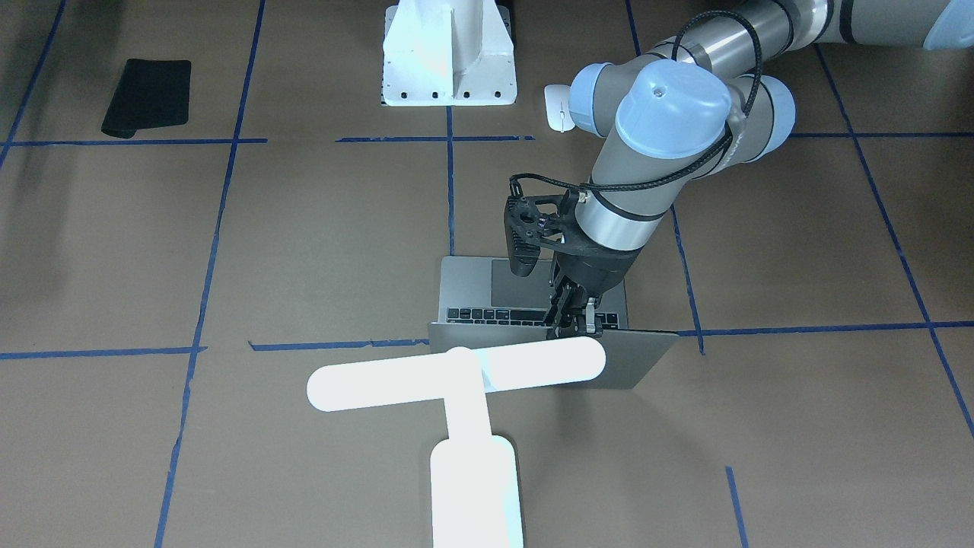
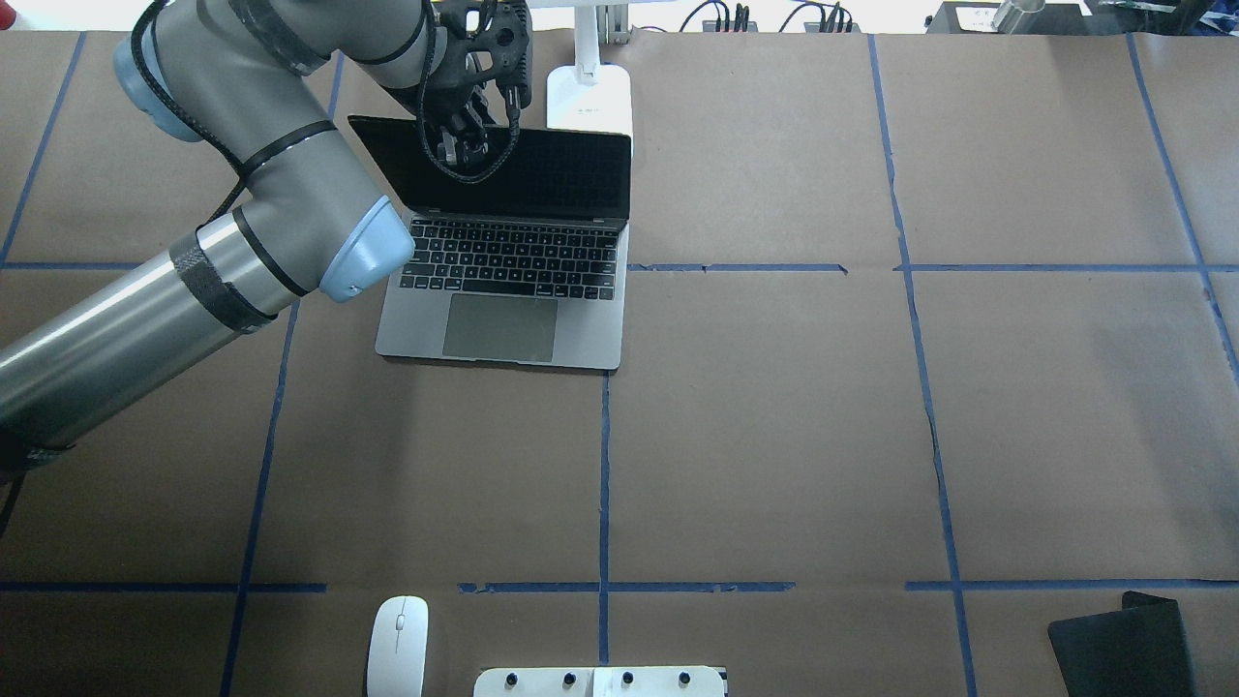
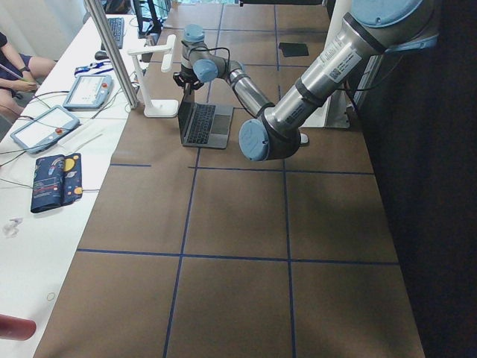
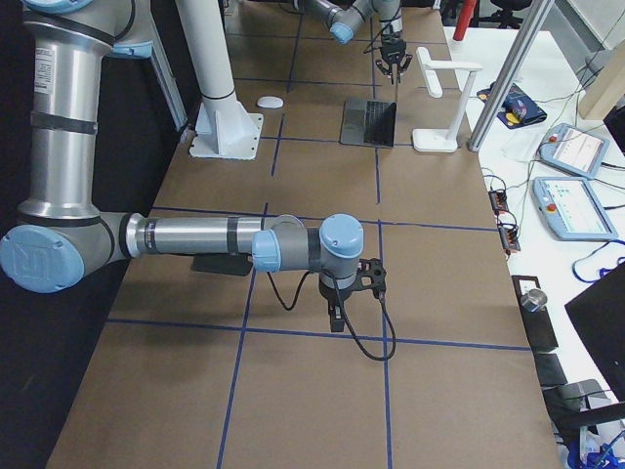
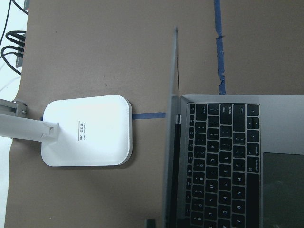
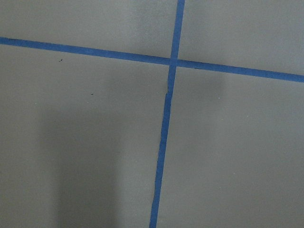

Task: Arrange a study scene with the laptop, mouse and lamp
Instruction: 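Lower the laptop beside the lamp base and open the left gripper, then withdraw the left gripper away from the laptop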

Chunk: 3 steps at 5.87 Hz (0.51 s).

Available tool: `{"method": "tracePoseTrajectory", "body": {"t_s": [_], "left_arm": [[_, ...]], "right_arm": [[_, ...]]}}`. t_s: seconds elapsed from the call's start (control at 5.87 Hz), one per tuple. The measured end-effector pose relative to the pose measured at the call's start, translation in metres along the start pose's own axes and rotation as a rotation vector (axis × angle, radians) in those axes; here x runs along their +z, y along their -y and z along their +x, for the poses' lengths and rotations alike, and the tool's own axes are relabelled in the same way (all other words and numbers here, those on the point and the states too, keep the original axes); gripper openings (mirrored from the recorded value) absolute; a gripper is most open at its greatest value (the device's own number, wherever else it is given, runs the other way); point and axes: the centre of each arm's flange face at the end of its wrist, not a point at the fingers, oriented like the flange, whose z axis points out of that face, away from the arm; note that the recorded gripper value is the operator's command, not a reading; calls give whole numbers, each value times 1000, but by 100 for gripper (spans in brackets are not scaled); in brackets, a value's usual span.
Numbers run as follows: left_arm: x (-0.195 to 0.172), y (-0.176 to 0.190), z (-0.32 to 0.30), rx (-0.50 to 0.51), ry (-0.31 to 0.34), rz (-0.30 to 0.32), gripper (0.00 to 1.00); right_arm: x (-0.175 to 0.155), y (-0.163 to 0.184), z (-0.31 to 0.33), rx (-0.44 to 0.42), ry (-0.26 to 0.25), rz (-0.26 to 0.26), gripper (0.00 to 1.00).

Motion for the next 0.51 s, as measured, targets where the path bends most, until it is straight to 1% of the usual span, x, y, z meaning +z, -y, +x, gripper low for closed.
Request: {"method": "tracePoseTrajectory", "body": {"t_s": [0.17,0.34,0.51], "left_arm": [[-9,-6,-3,-7,7,3,85],[-30,-20,-13,-24,13,10,85],[-48,-45,-21,-54,7,8,89]], "right_arm": [[-1,0,0,-1,0,1,100],[-1,0,-1,-2,0,3,100],[-2,1,-2,-5,0,6,100]]}}
